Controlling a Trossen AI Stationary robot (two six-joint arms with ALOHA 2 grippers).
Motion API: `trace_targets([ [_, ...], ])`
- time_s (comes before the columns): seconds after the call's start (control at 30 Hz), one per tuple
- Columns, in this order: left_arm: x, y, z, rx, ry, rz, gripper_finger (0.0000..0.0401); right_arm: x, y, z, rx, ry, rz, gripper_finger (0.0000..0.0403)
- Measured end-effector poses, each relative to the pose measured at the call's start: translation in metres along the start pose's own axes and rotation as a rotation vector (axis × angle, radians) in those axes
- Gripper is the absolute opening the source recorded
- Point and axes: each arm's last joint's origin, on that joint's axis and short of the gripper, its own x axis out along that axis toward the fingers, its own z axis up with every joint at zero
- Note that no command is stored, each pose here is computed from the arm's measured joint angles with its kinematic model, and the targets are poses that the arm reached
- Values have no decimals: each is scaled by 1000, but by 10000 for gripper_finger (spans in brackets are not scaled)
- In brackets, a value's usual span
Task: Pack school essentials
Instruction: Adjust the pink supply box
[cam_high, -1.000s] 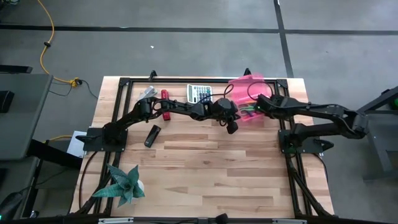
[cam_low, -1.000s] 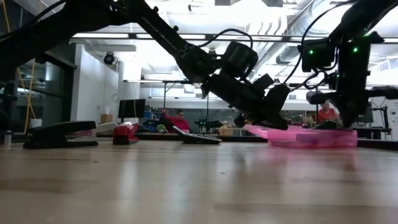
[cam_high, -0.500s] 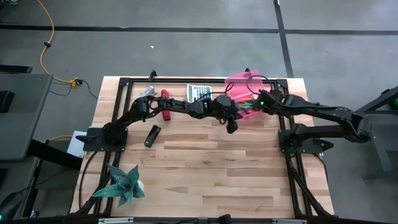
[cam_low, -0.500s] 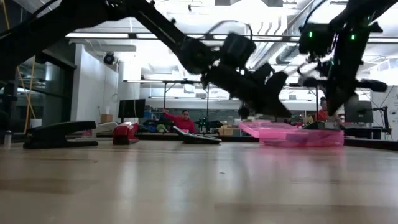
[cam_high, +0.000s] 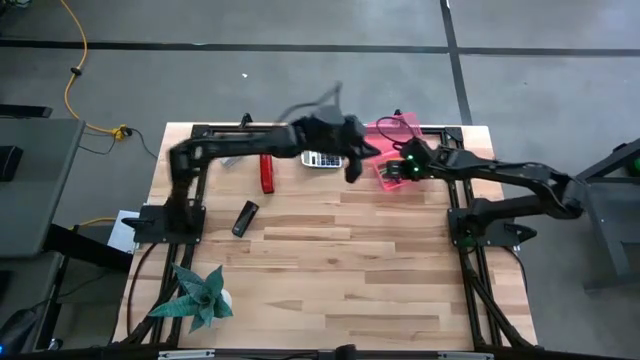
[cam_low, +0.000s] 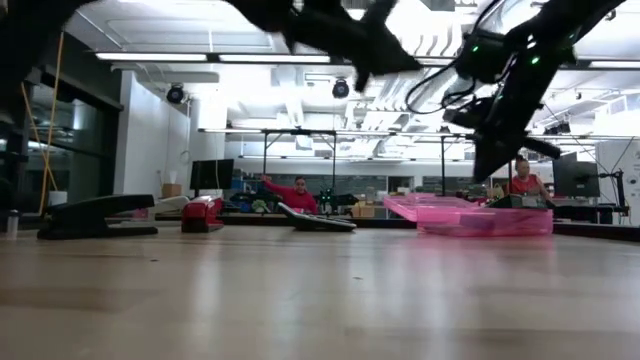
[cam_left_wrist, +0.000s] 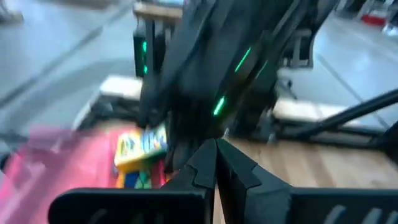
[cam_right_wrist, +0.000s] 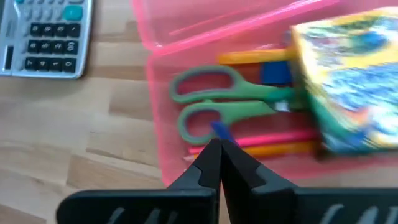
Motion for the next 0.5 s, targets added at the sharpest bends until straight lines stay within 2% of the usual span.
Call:
trace_targets([
  [0.1, -45, -11, 27, 22, -100, 22, 0, 18, 8, 1, -36, 26, 16, 0],
  [0.2, -88, -26, 39, 9, -221, 49, 0, 35, 11, -1, -68, 65, 11, 0],
  [0.37, -150, -55, 31, -44, -406, 63, 0, 52, 11, -7, -121, 136, -26, 0],
  [0.5, -184, -80, 16, -65, -452, 83, 0, 56, 15, -13, -143, 173, -13, 0],
])
